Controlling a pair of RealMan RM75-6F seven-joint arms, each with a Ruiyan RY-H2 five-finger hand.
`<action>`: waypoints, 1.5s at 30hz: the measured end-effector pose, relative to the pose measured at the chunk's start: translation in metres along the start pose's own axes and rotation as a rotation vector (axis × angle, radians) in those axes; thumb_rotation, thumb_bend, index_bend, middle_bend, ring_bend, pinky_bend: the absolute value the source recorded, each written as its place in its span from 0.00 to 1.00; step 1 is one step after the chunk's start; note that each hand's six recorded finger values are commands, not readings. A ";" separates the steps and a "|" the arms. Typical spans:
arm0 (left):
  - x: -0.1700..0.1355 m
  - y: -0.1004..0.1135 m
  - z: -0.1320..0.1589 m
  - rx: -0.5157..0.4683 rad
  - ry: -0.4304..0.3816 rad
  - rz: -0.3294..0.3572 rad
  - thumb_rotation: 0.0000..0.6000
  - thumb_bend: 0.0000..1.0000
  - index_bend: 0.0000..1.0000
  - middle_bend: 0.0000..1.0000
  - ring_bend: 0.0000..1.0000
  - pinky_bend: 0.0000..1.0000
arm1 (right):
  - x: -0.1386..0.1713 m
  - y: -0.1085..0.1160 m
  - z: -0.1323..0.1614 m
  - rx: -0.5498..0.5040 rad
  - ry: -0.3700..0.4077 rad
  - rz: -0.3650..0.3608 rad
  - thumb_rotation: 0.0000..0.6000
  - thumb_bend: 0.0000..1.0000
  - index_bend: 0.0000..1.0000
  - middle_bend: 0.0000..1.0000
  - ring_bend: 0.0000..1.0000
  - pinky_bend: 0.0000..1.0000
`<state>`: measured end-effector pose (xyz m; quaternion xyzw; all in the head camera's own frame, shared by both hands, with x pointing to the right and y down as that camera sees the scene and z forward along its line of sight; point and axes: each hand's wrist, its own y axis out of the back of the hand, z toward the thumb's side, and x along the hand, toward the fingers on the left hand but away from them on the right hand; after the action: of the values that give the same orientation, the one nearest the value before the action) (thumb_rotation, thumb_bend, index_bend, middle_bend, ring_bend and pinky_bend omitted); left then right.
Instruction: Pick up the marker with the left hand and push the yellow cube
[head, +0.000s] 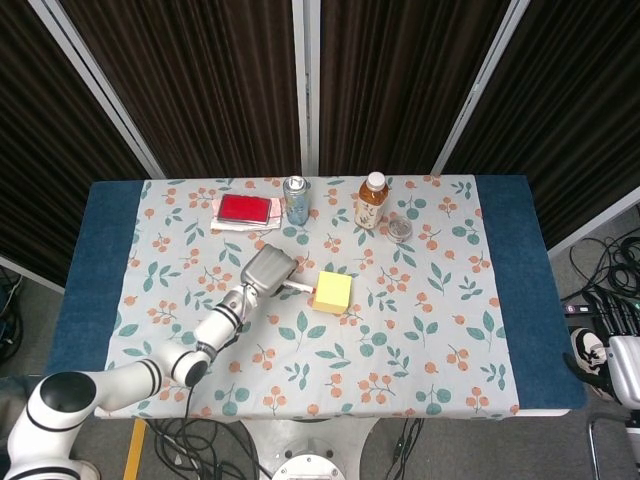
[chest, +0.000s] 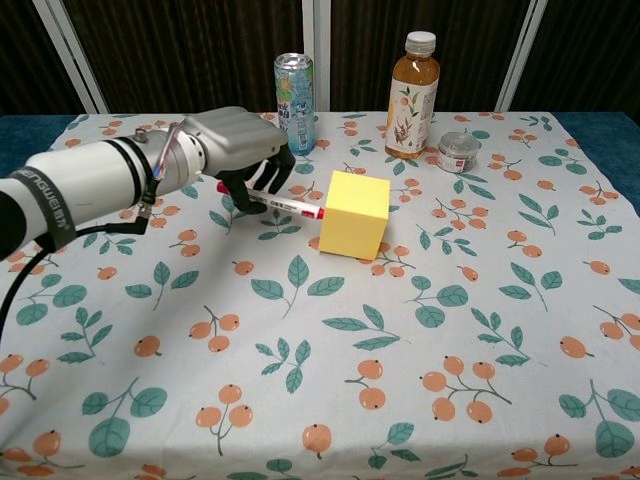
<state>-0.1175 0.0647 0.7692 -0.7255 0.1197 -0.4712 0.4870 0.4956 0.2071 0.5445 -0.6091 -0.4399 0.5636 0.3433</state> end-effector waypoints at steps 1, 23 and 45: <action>0.002 0.001 0.005 -0.003 -0.006 -0.001 1.00 0.48 0.72 0.74 0.57 0.73 | 0.000 0.000 0.000 0.000 0.000 0.000 1.00 0.15 0.00 0.00 0.00 0.00; 0.019 0.026 0.068 -0.020 -0.084 0.040 1.00 0.48 0.72 0.74 0.57 0.73 | 0.001 0.003 -0.001 0.004 -0.003 -0.005 1.00 0.15 0.00 0.00 0.00 0.00; -0.055 -0.030 -0.067 -0.032 0.193 -0.092 1.00 0.43 0.28 0.39 0.25 0.46 | -0.005 -0.001 0.012 -0.003 0.041 0.000 1.00 0.15 0.00 0.00 0.00 0.00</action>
<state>-0.2082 0.0745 0.7684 -0.6891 0.1401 -0.5589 0.4395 0.4834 0.2023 0.5455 -0.6211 -0.4337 0.5503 0.3512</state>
